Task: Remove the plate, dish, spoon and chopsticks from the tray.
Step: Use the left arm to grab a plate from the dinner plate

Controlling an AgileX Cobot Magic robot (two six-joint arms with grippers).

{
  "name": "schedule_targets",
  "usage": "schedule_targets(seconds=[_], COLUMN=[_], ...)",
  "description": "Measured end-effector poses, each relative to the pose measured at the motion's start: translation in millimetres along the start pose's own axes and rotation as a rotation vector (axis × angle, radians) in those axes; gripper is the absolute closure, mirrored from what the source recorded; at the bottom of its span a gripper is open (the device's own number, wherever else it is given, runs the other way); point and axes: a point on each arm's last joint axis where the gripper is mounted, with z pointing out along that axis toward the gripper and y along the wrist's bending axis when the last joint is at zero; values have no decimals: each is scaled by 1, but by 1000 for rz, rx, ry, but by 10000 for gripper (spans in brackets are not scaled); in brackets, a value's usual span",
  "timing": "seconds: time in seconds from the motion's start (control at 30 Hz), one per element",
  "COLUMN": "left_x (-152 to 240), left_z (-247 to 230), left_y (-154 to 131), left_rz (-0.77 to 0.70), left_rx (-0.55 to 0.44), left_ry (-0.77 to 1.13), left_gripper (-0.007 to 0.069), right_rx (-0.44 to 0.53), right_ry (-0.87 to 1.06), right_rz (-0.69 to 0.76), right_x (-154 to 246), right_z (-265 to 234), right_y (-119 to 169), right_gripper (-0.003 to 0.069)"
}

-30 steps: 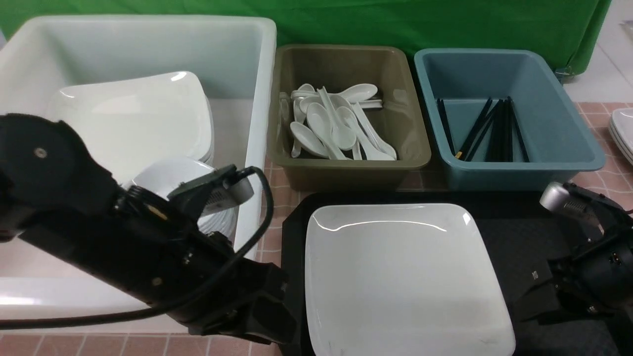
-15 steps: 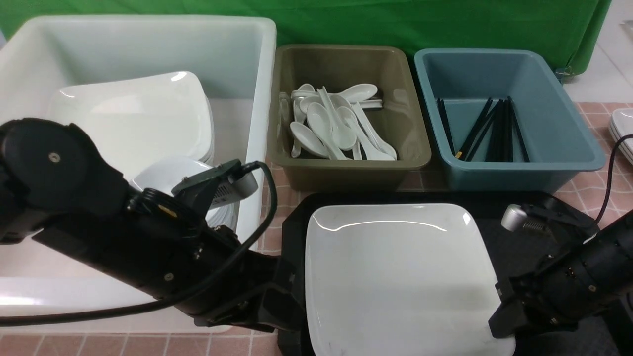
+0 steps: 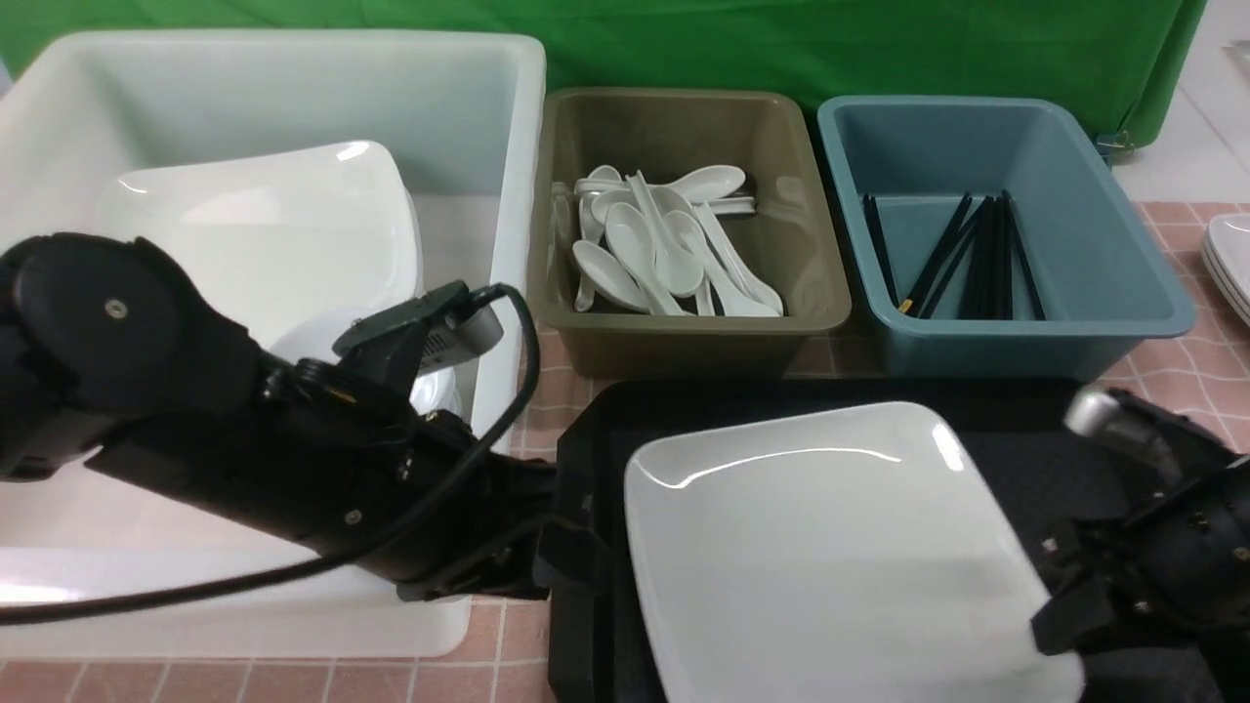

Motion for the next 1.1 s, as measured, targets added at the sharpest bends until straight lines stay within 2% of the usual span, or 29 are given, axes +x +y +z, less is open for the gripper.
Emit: schedule_targets(seconds=[0.13,0.3,0.5,0.73,0.93,1.0,1.1], left_x=[-6,-14,-18,-19,-21,-20,-20], left_z=[10,30,50,70,66,63,52], left_y=[0,-3,-15,-33,-41,-43,-47], left_rz=[-28,-60,-59,-13,96,132,217], left_rx=[36,150,207,201,163,141,20], left_ry=[-10,13,-2,-12,75,115,198], left_gripper=[274,203,173,173,173,179,222], right_rx=[2,24,26,30,32,31,29], right_ry=[-6,-10,-11,-9,-9,-9,-10], right_rz=[35,62,64,61,61,61,63], right_x=[1,2,2,2,2,2,2], right_z=[-7,-11,-12,-12,-12,-12,-12], right_y=[-12,-22,-23,-23,-24,-24,-23], right_gripper=[544,544,544,544,544,544,544])
